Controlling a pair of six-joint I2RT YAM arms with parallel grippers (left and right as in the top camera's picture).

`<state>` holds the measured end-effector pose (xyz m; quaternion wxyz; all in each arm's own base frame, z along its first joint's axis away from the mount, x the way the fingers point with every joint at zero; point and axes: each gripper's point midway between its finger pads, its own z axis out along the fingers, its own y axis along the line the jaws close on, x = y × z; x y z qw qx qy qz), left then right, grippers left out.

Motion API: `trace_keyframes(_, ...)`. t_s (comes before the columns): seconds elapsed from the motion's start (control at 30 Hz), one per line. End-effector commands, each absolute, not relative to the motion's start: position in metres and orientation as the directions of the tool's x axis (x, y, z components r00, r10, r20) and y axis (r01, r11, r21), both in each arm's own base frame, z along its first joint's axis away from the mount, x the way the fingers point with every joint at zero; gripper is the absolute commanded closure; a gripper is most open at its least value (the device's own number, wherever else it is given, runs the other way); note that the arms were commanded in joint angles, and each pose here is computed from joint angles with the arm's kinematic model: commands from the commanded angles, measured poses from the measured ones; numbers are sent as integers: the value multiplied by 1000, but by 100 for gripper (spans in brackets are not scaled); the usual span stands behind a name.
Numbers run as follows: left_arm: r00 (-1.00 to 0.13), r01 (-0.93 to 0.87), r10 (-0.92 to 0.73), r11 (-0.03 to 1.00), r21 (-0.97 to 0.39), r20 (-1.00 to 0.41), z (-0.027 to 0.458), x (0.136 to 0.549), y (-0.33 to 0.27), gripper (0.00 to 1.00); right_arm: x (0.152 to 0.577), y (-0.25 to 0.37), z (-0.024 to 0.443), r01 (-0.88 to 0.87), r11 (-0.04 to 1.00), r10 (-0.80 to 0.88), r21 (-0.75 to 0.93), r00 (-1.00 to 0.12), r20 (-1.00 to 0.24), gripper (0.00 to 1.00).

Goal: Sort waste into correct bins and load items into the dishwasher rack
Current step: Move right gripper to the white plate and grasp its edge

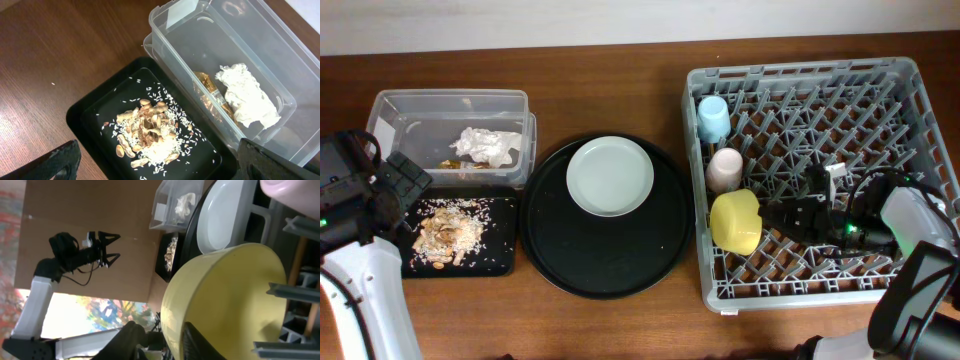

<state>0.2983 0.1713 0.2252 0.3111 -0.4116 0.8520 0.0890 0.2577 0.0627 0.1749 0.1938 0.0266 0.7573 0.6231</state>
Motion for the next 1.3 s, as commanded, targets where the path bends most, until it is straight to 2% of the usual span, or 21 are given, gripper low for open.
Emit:
trace_keyframes(0.0, -470, -756, -644, 646, -101, -604, 226, 298, 172, 1, 257, 55, 177, -217, 243, 301, 945, -910, -286, 60)
trace_keyframes(0.07, -470, -756, -644, 646, -101, -604, 226, 298, 172, 1, 262, 48, 180, -225, 255, 320, 941, -898, -301, 53)
trace_keyframes(0.17, -470, -756, -644, 646, -101, -604, 226, 298, 172, 1, 275, 28, 196, -229, 287, 357, 930, -875, -326, 32)
trace_keyframes(0.23, -469, -756, -644, 646, -101, -604, 226, 298, 172, 1, 283, 14, 204, -215, 327, 360, 920, -872, -332, 27)
trace_keyframes(0.33, -470, -756, -644, 646, -101, -604, 226, 298, 172, 0, 298, -5, 222, -148, 471, 298, 870, -901, -314, 27)
trace_keyframes(0.47, -470, -756, -644, 646, -101, -604, 226, 298, 172, 0, 318, -2, 249, -85, 667, 204, 740, -935, -292, 39)
trace_keyframes(0.63, -470, -756, -644, 646, -101, -604, 226, 298, 172, 1, 347, 95, 227, -216, 856, -68, 470, -948, -312, 39)
trace_keyframes(0.73, -470, -756, -644, 646, -101, -604, 226, 298, 172, 1, 358, 152, 218, -305, 891, -172, 336, -912, -373, 39)
trace_keyframes(0.77, -470, -756, -644, 646, -101, -604, 226, 298, 172, 1, 359, 173, 213, -328, 893, -199, 309, -902, -383, 33)
trace_keyframes(0.8, -470, -756, -644, 646, -101, -604, 226, 298, 172, 1, 358, 196, 208, -381, 870, -245, 313, -885, -396, 2)
trace_keyframes(0.93, -470, -756, -644, 646, -101, -604, 226, 298, 172, 1, 357, 235, 187, -424, 845, -295, 325, -877, -378, 2)
trace_keyframes(0.97, -469, -756, -644, 646, -101, -604, 226, 298, 172, 1, 358, 240, 179, -425, 845, -302, 324, -880, -368, 16)
trace_keyframes(1.0, -470, -756, -644, 646, -101, -604, 226, 298, 172, 1, 361, 241, 172, -418, 848, -299, 326, -885, -357, 34)
trace_keyframes(1.07, -470, -756, -644, 646, -101, -604, 226, 298, 172, 1, 369, 246, 155, -363, 866, -253, 344, -911, -324, 52)
trace_keyframes(1.17, -470, -756, -644, 646, -101, -604, 226, 298, 172, 1, 387, 252, 119, -280, 894, -187, 350, -943, -276, 61)
trace_keyframes(1.27, -470, -756, -644, 646, -101, -604, 226, 298, 172, 1, 399, 248, 81, -180, 932, -112, 314, -969, -222, 63)
